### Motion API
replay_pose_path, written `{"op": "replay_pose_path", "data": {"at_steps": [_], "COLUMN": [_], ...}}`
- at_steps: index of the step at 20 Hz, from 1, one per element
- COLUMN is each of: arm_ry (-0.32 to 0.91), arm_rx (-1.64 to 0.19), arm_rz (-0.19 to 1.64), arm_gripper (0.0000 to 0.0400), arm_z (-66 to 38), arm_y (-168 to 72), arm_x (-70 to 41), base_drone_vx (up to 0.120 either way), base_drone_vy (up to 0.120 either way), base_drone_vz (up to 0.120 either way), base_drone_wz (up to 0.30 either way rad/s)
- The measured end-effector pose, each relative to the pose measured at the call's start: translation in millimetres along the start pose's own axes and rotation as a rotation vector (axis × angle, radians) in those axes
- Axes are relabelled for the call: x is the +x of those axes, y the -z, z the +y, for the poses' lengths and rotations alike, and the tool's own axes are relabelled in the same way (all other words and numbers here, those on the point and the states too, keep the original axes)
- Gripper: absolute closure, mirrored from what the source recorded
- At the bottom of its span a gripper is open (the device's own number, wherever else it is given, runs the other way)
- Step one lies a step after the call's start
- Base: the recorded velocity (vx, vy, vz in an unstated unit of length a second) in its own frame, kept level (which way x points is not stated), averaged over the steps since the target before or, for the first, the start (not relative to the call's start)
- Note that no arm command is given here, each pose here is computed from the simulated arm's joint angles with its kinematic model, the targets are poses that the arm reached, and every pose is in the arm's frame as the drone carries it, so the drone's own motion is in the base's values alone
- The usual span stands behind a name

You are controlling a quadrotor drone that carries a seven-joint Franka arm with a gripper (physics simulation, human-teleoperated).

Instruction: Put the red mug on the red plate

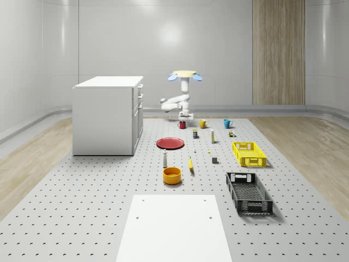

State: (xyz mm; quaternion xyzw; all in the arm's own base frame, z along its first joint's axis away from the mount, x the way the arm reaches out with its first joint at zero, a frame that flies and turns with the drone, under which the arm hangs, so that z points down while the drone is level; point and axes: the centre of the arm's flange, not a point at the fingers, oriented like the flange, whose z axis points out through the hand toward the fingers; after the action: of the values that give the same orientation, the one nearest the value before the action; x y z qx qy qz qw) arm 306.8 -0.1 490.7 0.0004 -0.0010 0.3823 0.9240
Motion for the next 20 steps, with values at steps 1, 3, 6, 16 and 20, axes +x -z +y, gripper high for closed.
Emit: {"op": "replay_pose_path", "data": {"at_steps": [1, 3, 6, 16, 20], "arm_ry": [0.000, 0.000, 0.000, 0.000, 0.000], "arm_rx": [0.000, 0.000, 0.000, 0.000, 0.000], "arm_rz": [0.000, 0.000, 0.000, 0.000, 0.000], "arm_gripper": [0.0000, 0.0000, 0.0000, 0.0000, 0.0000], "arm_z": [0.0, 0.0, 0.0, 1.3, 2.2], "arm_y": [0.0, 0.0, 0.0, -14.7, -20.6], "arm_x": [0.0, 0.0, 0.0, 1.3, 2.2], "base_drone_vx": [0.040, 0.120, 0.027, 0.000, 0.000], "base_drone_vy": [0.000, 0.000, 0.040, 0.000, 0.000], "base_drone_vz": [0.000, 0.000, 0.000, 0.000, 0.000], "base_drone_wz": [0.000, 0.000, 0.000, 0.000, 0.000]}}
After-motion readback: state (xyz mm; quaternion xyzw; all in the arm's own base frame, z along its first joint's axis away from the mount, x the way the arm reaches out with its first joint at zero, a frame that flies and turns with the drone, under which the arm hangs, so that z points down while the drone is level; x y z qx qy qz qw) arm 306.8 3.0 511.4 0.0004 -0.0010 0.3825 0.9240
